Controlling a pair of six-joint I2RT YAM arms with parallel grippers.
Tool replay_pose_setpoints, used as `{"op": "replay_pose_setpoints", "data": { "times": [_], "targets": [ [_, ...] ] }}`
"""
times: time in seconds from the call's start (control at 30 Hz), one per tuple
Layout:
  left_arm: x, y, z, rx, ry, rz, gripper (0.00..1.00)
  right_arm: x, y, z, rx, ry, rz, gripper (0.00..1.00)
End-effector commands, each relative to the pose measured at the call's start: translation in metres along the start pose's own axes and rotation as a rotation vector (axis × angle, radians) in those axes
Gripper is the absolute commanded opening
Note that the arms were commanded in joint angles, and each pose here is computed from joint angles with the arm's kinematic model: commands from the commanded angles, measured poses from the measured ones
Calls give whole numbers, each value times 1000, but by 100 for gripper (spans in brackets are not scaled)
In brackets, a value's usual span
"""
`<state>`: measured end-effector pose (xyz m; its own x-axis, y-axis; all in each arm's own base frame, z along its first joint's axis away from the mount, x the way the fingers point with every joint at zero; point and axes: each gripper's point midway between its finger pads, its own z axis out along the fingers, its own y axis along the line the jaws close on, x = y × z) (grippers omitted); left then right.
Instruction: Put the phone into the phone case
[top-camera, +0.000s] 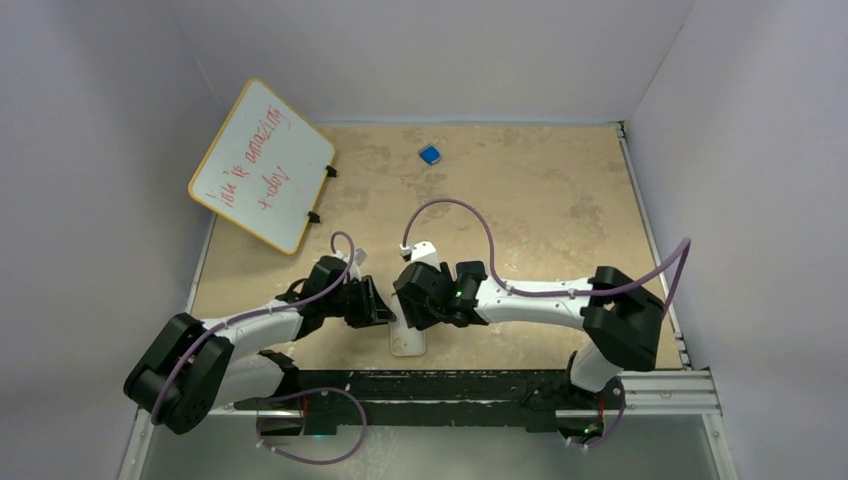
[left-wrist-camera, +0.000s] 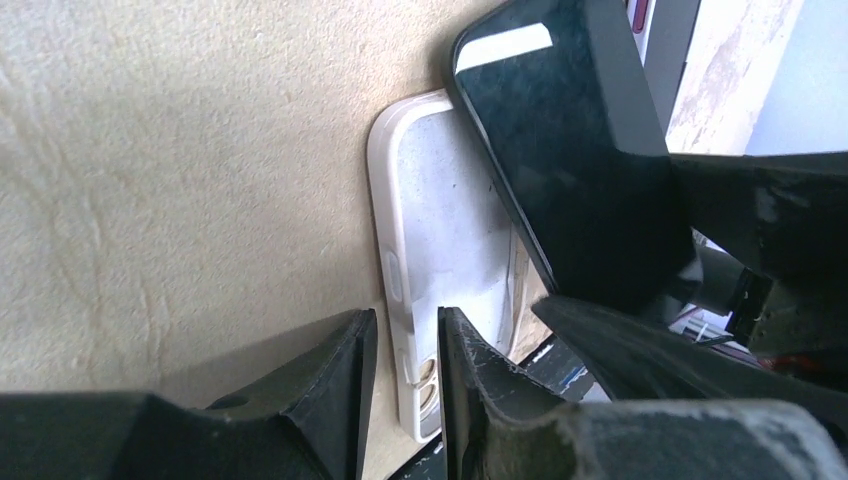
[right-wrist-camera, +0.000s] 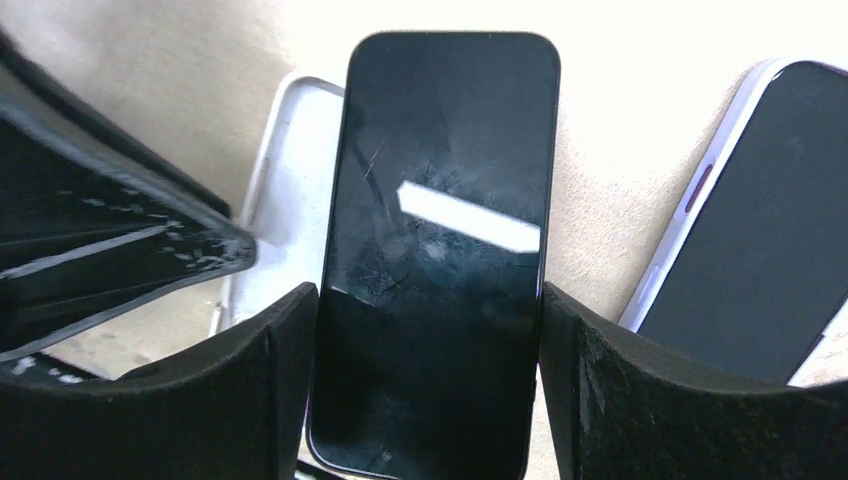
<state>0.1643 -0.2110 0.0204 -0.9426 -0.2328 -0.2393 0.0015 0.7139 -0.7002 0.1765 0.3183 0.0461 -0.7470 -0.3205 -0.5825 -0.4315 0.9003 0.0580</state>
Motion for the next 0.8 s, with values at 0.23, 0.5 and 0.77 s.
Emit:
{"op": "replay_pose_setpoints", "data": {
  "times": [0.23, 0.5, 0.77],
  "targets": [
    [-8, -16, -8, 61, -41, -10, 34, -20, 34, -24, -106, -69, 220, 34],
    [-45, -9, -46, -167, -174, 71, 52, -15, 57, -20, -207, -92, 419, 32],
    [-37, -33, -40, -48, -81, 107, 53, 3, 66, -8, -191, -61, 503, 37]
  ]
}}
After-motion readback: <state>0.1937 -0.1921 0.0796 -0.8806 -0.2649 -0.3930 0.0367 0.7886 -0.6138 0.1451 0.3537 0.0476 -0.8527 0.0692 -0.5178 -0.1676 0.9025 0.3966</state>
